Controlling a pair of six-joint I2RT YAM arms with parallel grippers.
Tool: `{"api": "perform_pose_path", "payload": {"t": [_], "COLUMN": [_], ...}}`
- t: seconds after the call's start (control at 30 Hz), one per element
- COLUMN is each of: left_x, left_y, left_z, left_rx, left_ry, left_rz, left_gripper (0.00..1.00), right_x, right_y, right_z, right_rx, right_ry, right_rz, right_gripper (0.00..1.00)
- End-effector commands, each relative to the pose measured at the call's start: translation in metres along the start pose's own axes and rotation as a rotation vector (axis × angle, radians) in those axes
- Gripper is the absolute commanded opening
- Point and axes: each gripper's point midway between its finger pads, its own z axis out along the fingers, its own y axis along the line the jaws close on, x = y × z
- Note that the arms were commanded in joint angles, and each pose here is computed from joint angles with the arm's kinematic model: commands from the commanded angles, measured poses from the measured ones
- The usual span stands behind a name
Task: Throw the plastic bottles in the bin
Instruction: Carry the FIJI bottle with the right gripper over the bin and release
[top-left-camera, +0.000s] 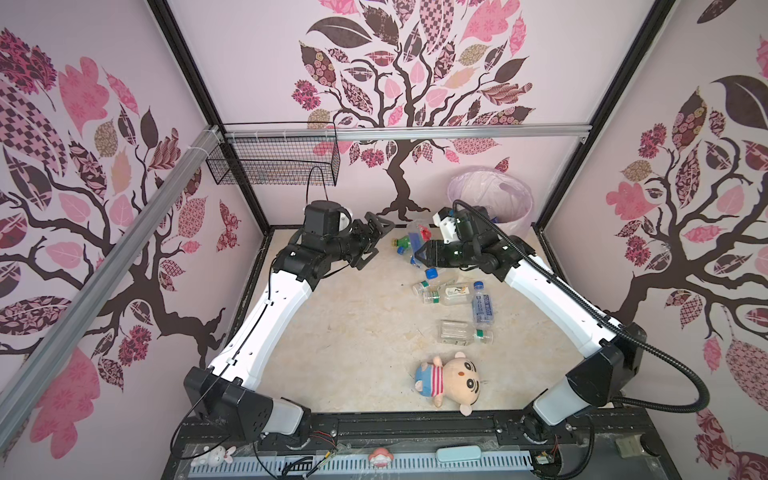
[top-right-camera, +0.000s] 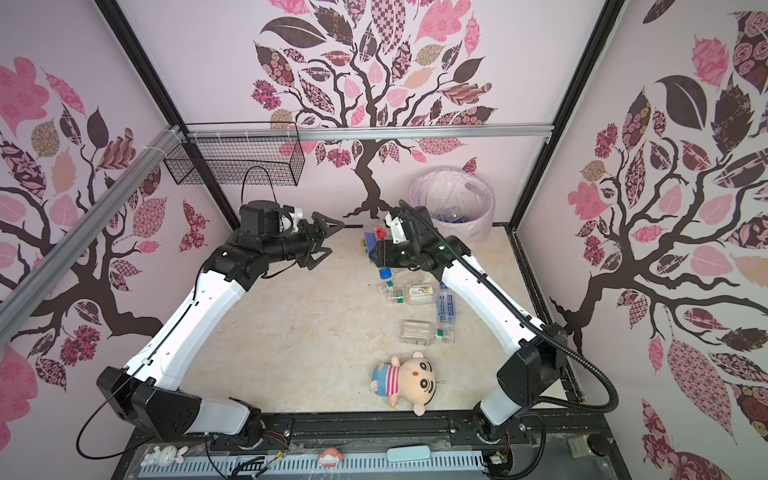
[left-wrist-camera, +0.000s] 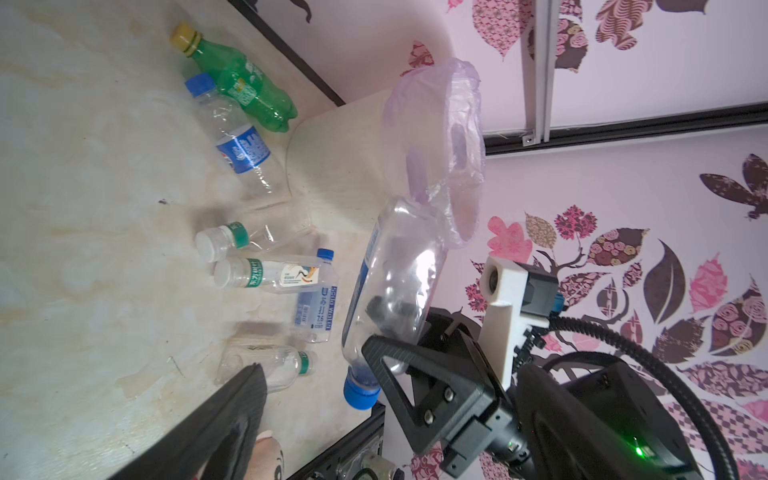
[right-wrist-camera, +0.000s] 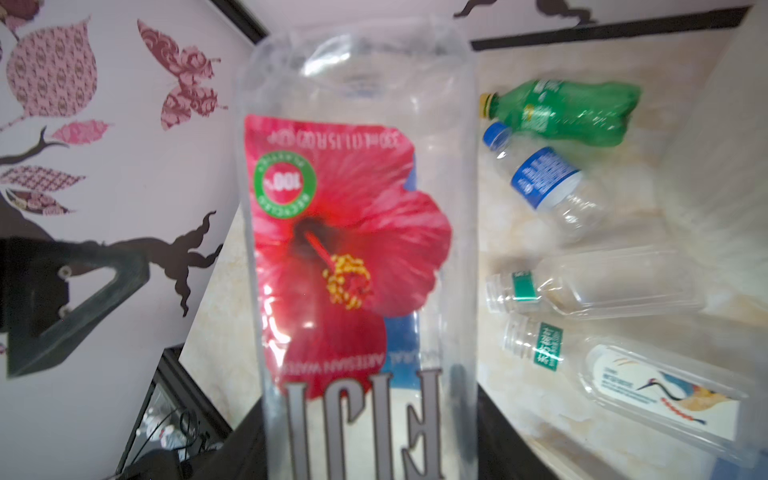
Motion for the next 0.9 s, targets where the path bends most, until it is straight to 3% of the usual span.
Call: {"api": "perform_pose_path", "payload": {"t": [0.0,0.2,0.43,0.63,0.77,0.87], "left_x": [0.007,0.017,0.030,0.034,0.034,0.035], "left_y": [-0.024,-0.040,-0.068,-0.077,-0.074,-0.071], "left_z": [0.002,0.011,0.015,0.020,0.024,0.025], "left_rx": [0.034,0.050,0.098,0.121,0.114,0.105], "left_ry": [0.043,0.096,0.145,0.171,0.177,0.185], "left_rz": [0.010,0.005,0.044,0.034,0.025,0.020], "left_gripper": [0.97,0.97,0.97,0.97,0.97,0.97], "right_x": [-0.048,-0.115,-0.179,-0.216,-0.226,-0.231], "right_y": [-0.003,-0.022,-0.013,0.013,0.011,-0.014], "right_z": [-0.047,-0.107,-0.189,-0.262,-0.270,-0.239], "right_rx": [0.045,0.168,0.339,0.348,0.381,0.457], "right_ry": [-0.163,-0.390,-0.658,-0.902,-0.960,-0.909], "right_rz": [-0.005,-0.045,-0.156,-0.167,-0.164,-0.146], "right_gripper": [0.42,0.42,0.42,0.42,0.42,0.44]}}
